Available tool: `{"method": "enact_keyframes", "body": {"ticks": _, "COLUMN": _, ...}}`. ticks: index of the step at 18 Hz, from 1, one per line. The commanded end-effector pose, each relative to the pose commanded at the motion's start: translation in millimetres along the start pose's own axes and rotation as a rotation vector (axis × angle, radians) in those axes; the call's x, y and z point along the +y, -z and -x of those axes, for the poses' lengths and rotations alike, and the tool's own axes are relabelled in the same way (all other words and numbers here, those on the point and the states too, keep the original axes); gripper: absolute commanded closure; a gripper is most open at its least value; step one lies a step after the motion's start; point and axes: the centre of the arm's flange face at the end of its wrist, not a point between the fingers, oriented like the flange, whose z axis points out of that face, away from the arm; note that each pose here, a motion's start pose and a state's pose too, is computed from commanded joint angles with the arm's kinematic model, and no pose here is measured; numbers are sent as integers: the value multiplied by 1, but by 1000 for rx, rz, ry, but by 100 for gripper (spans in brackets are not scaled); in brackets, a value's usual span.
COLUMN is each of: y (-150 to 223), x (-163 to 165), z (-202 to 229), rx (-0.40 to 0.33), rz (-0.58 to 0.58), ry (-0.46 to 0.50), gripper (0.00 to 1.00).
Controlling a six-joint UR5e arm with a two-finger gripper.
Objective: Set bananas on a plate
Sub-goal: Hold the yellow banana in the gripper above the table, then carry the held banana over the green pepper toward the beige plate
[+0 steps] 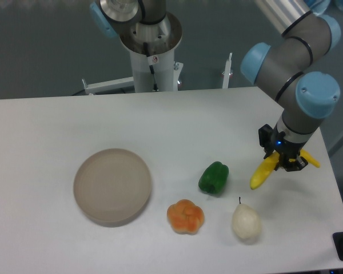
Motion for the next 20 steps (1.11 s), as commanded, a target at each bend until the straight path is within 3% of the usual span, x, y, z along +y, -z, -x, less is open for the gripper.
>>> {"method": "enact_keyframes", "body": {"ticks": 5, "y": 0, "x": -2, "z": 5, "rx": -3, "rz": -3, "ry": 0, "gripper": 82}}
{"method": "enact_keyframes", "body": {"ticks": 8, "y": -3, "x": -23, "z": 4, "rx": -4, "rz": -3, "ry": 9, "gripper": 83}}
{"method": "enact_keyframes", "body": {"ticks": 12, "y": 2, "x": -78, "z": -16, "rx": 2, "rz": -2, "ry": -47, "gripper": 83}}
{"method": "enact_keyframes", "body": {"ticks": 15, "y": 20, "x": -110, "z": -35, "rx": -14, "rz": -7, "ry": -38, "gripper": 83}}
{"method": "enact_keyframes", "body": {"ticks": 20, "y": 20, "x": -171, "z": -71, "rx": 20, "rz": -8, "ry": -78, "gripper": 83}}
